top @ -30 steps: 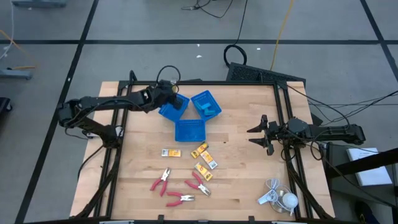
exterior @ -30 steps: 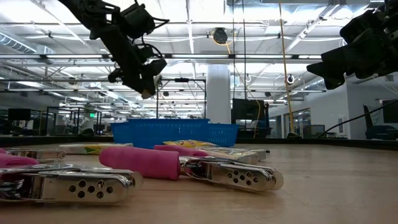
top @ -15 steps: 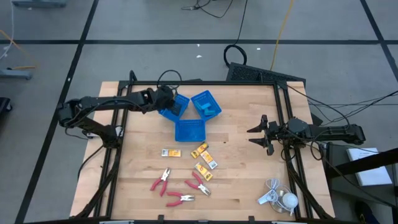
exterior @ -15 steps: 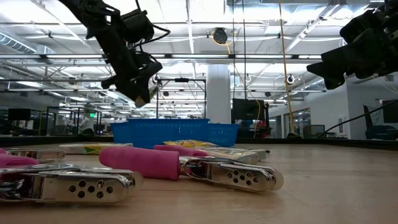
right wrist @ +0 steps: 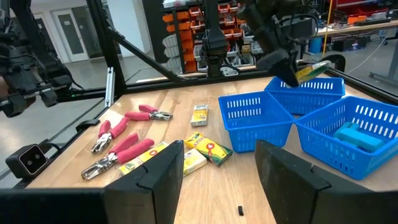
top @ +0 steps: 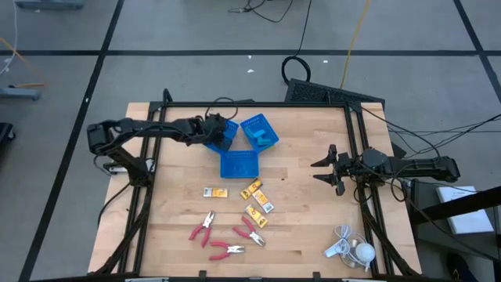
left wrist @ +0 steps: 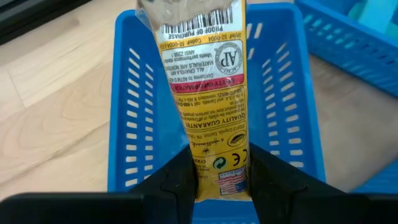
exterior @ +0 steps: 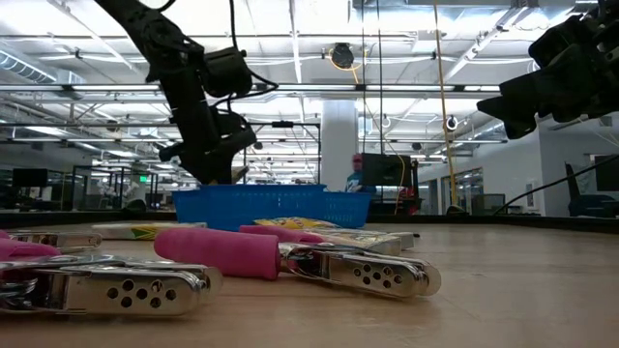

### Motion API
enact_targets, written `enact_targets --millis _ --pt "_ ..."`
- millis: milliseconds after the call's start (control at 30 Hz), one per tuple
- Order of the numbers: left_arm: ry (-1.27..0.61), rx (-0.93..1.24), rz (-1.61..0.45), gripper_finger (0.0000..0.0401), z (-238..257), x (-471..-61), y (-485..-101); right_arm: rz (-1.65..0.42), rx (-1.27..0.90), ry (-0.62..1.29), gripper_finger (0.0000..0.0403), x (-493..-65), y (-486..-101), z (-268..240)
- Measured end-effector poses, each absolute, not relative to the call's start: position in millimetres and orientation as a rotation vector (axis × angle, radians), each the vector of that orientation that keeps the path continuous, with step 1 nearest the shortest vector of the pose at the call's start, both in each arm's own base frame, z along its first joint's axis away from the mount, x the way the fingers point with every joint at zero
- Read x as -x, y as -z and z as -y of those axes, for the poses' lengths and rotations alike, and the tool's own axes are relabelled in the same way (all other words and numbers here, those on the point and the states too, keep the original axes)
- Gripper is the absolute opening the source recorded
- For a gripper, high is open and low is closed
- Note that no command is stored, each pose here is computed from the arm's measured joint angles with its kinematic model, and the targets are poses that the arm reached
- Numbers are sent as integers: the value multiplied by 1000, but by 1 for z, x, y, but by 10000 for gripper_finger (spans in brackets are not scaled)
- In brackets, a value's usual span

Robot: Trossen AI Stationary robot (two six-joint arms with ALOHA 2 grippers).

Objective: Pick & Place School Supplies
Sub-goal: Put the yellow crayon box into the top left blue bin

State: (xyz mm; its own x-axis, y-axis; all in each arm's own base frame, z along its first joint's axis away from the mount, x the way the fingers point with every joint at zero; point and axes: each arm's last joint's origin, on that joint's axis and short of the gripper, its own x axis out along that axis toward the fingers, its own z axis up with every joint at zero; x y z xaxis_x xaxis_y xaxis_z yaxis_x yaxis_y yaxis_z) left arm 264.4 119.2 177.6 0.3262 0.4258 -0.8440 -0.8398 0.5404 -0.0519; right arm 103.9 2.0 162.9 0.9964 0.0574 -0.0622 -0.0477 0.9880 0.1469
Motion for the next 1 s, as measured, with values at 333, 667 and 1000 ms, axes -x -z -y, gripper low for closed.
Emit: enact_targets --millis 333,667,1000 --pt "-884 543 -892 130 -120 -264 -178 -67 -146 -53 191 -104 -163 -2" --pt "-871 535 -899 200 -120 -264 -178 -67 -146 -53 192 -104 -163 -2" --pt "-814 445 -887 254 -120 -267 -194 -67 -146 -53 189 -104 -163 -2"
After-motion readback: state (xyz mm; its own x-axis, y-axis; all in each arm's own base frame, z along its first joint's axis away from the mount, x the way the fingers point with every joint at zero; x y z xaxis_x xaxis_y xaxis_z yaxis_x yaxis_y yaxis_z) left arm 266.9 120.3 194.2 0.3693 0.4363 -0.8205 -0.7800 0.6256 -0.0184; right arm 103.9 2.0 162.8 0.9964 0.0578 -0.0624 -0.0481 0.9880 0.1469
